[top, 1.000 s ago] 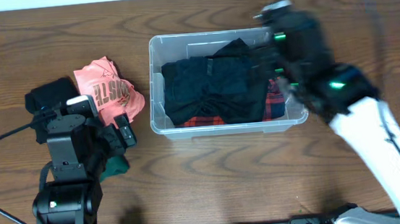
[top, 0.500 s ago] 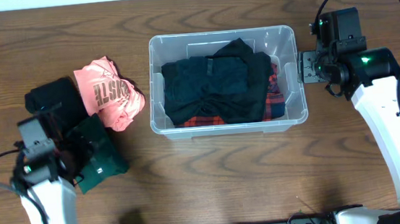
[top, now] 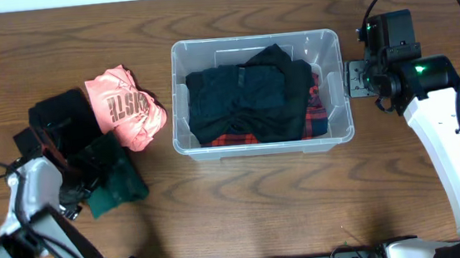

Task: Pack container

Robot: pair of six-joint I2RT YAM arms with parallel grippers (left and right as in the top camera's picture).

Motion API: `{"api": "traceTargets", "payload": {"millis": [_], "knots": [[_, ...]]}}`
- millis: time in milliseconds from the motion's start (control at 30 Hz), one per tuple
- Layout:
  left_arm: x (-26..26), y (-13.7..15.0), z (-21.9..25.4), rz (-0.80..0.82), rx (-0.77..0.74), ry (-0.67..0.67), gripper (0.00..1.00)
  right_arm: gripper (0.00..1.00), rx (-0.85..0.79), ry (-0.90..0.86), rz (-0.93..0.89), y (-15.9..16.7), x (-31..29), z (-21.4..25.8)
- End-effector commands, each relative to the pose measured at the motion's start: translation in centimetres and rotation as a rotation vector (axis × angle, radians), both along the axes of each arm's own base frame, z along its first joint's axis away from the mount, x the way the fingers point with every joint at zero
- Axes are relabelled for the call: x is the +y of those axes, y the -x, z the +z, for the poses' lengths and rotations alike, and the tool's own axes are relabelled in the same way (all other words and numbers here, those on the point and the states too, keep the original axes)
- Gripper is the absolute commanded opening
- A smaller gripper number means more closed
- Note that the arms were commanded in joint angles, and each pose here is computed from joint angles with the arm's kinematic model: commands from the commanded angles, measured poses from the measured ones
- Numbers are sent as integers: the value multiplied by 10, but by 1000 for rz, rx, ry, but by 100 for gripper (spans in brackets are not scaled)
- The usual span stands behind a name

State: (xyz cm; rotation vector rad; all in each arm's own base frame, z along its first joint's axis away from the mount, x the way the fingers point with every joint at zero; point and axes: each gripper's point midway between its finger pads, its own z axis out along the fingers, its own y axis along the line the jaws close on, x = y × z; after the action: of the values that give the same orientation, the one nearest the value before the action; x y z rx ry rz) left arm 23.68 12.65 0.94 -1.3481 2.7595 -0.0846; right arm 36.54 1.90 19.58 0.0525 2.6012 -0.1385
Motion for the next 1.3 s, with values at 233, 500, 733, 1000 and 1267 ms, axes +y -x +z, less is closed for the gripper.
{"api": "traceTargets", "payload": {"millis": [233,500,733,1000,1267], "knots": [[-36,-18,-8,-121,-83,226,23,65,13,23,-4,4,-5,0],[-70,-39,73,-245,-386,310,6,64,-36,101,-118,7,-32,15],[-114,-46,190,-427,-723,201,6,64,-107,80,-269,18,-76,38],[-198,-58,286,-555,-1043,228,6,66,-97,68,-349,27,-104,38],[-331,-84,283,-802,-1118,301,6,66,-83,29,-360,30,-109,34]]}}
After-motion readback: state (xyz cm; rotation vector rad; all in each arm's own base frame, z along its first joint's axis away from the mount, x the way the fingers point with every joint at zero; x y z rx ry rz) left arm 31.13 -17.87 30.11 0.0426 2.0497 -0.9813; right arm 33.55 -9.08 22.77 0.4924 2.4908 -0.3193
